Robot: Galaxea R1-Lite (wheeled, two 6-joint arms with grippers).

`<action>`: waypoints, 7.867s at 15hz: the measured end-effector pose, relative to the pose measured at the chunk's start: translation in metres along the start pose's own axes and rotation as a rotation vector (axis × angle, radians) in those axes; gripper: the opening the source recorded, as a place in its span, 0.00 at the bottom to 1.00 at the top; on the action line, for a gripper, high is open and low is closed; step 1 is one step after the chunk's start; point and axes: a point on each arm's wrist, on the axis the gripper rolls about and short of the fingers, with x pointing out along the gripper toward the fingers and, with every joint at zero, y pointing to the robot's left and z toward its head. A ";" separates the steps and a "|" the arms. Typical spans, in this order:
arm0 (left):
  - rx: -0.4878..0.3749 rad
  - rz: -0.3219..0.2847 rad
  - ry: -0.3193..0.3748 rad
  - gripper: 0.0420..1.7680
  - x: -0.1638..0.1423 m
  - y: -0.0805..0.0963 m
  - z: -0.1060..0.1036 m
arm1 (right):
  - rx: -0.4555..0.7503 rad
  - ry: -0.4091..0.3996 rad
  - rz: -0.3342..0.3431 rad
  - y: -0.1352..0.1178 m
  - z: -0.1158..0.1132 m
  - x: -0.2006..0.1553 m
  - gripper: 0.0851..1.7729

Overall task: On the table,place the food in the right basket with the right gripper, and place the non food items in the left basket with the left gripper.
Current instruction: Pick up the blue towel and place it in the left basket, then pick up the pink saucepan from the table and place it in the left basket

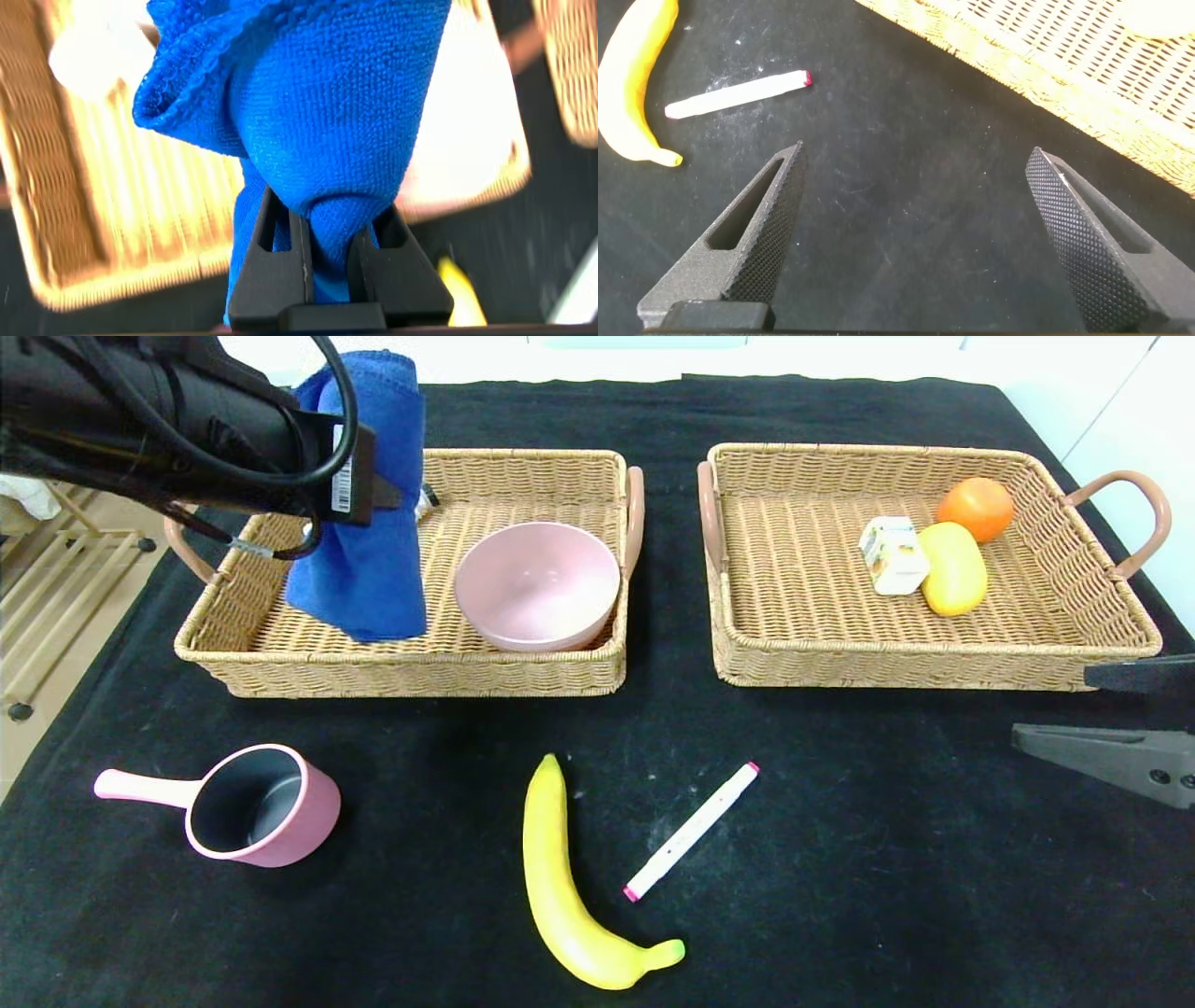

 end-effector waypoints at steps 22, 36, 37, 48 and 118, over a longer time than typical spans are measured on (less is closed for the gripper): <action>-0.033 -0.004 -0.165 0.50 0.107 0.062 -0.014 | 0.000 0.000 0.000 0.000 0.000 0.000 0.96; -0.014 -0.016 -0.049 0.89 0.089 0.059 -0.018 | 0.001 0.003 -0.001 0.000 -0.001 0.001 0.96; -0.010 -0.021 -0.025 0.90 0.080 0.059 -0.018 | 0.001 0.003 0.000 0.000 -0.001 0.001 0.96; 0.003 -0.069 0.275 0.95 -0.014 0.045 -0.031 | 0.002 0.007 0.002 0.000 -0.002 0.002 0.96; 0.216 0.031 0.221 0.07 -0.019 0.008 -0.042 | -0.018 0.014 0.014 0.002 -0.004 0.002 0.96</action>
